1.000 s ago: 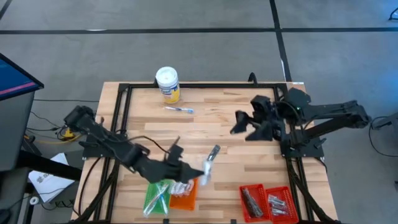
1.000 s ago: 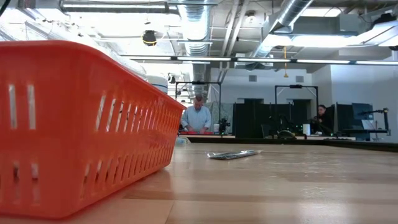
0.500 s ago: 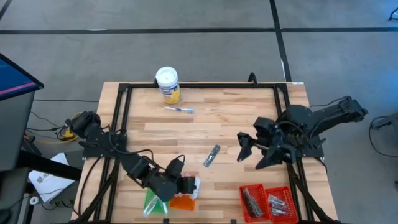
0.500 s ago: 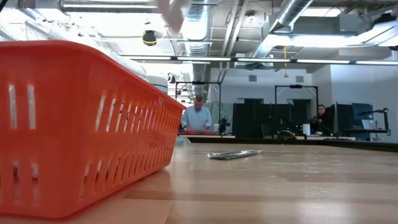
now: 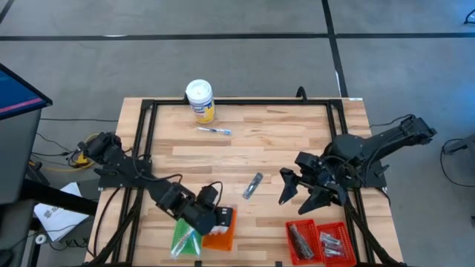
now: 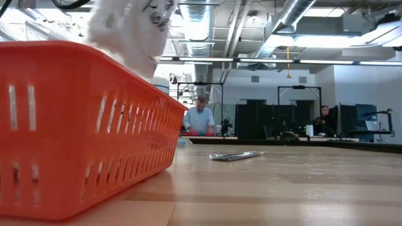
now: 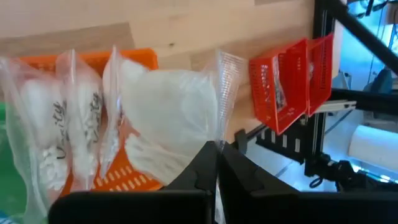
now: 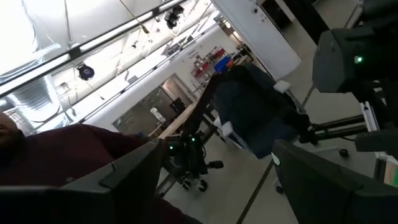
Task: Pick & Place Travel size toiletries
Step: Put the white vanity pack into the orange basket
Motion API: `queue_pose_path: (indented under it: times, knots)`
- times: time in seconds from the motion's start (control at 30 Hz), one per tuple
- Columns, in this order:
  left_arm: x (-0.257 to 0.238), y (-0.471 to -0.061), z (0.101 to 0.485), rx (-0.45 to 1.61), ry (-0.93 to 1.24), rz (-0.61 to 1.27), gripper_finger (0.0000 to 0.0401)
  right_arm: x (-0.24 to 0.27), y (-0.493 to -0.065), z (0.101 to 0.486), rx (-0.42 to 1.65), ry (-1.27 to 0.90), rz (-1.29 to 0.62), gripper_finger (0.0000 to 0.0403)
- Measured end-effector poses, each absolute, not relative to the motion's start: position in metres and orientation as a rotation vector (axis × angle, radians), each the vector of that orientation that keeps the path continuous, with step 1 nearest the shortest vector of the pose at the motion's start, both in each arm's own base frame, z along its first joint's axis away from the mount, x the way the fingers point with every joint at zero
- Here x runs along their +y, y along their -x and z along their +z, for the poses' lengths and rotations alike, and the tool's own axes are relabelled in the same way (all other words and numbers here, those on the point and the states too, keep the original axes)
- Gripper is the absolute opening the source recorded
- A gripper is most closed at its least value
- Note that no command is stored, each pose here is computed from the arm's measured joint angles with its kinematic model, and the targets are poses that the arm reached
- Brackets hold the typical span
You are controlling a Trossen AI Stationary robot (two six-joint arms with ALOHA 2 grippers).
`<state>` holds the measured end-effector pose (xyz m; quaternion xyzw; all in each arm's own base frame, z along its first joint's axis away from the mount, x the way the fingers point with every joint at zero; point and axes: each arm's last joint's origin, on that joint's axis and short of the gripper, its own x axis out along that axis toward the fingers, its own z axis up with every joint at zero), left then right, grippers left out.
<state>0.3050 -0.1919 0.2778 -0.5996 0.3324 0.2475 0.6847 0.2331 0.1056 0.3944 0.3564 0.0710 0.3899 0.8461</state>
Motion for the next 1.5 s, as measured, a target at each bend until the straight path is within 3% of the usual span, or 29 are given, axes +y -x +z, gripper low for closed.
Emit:
queue_pose_path:
  times: [0.7, 1.13, 1.5]
  knots:
    - [-0.207, -0.32, 0.232, 0.921, 1.289, 0.592, 0.0, 0.097, -0.237, 0.395, 0.126, -0.73, 0.789, 0.0297]
    - [-0.199, -0.314, 0.221, 0.942, 1.214, 0.691, 0.0, 0.097, -0.237, 0.395, 0.127, -0.73, 0.788, 0.0297]
    - [-0.193, -0.32, 0.222, 0.924, 1.203, 0.662, 0.0004, 0.097, -0.237, 0.395, 0.127, -0.73, 0.788, 0.0297]
